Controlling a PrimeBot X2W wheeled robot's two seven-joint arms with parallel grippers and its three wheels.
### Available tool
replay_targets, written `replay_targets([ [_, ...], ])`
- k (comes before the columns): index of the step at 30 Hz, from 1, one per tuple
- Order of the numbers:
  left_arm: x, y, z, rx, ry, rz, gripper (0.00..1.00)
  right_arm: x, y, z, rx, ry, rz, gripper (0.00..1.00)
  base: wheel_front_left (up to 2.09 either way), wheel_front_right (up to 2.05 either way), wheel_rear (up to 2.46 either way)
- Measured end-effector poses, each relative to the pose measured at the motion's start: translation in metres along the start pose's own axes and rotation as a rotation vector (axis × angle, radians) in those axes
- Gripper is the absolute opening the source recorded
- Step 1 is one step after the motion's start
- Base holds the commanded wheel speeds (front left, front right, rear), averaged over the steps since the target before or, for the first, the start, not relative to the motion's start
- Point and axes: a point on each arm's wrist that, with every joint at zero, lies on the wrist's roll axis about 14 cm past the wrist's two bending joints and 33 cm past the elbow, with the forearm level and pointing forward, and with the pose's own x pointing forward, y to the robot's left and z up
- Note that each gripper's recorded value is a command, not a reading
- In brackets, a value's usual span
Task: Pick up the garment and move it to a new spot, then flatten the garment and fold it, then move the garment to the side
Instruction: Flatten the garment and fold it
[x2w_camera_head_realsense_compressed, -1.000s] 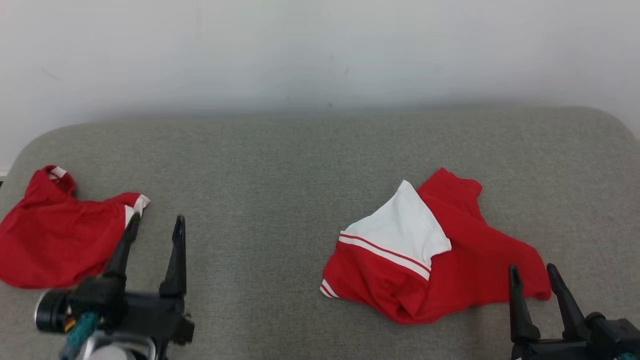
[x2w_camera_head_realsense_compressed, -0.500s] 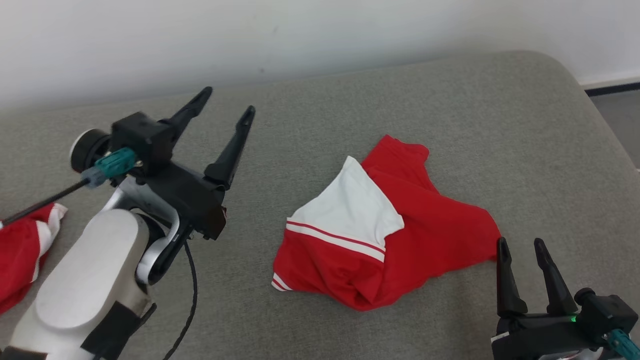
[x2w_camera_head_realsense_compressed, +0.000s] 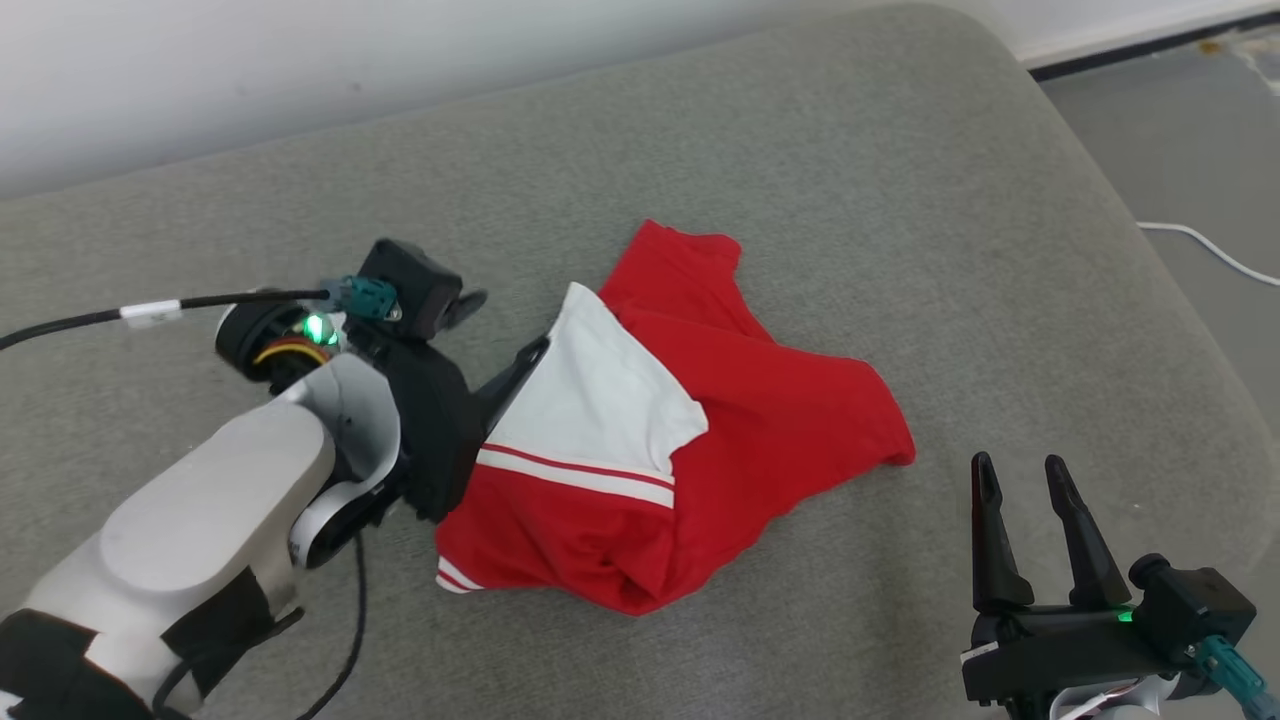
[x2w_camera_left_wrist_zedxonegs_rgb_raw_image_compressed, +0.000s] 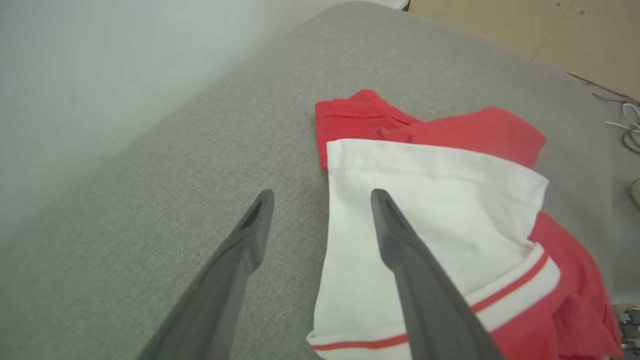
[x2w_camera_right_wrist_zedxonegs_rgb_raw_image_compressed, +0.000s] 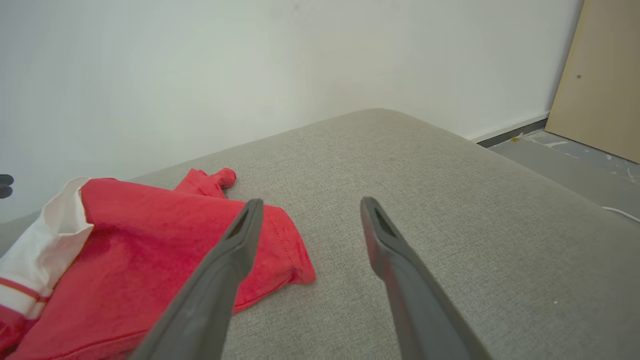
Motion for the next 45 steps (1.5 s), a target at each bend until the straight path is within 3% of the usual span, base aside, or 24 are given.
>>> replay_targets([
  [7, 0.005, -0.009, -0.053, -0.047, 0.196, -0.058, 1.0, -0.006, -0.012, -0.003, -0.006, 0.013, -0.043, 1.0, 0.0, 0.0, 0.0],
  [17, -0.004, -0.02, -0.103, -0.064, 0.373, -0.075, 1.0, 0.001, -0.006, -0.005, -0.008, 0.015, -0.022, 1.0, 0.0, 0.0, 0.0],
  [18, -0.004, -0.022, -0.106, -0.071, 0.382, -0.077, 0.57, 0.001, -0.005, -0.004, -0.008, 0.015, -0.021, 1.0, 0.0, 0.0, 0.0],
  [19, -0.003, -0.022, -0.107, -0.071, 0.383, -0.077, 0.0, 0.001, -0.005, -0.004, -0.009, 0.014, -0.02, 1.0, 0.0, 0.0, 0.0],
  [29, -0.006, -0.005, -0.067, -0.016, 0.219, -0.015, 0.0, 0.004, -0.001, 0.002, -0.021, -0.005, 0.002, 1.0, 0.0, 0.0, 0.0],
  [32, -0.014, 0.019, -0.023, 0.03, 0.067, 0.053, 0.0, 0.007, 0.008, 0.002, -0.019, -0.008, 0.033, 1.0, 0.0, 0.0, 0.0],
  [39, -0.04, 0.036, 0.044, 0.13, -0.176, 0.125, 0.0, 0.009, 0.019, 0.002, -0.02, -0.009, 0.078, 1.0, 0.0, 0.0, 0.0],
  [45, -0.071, 0.031, 0.052, 0.138, -0.294, 0.151, 0.0, 0.009, 0.032, -0.004, -0.016, 0.004, 0.121, 1.0, 0.0, 0.0, 0.0],
])
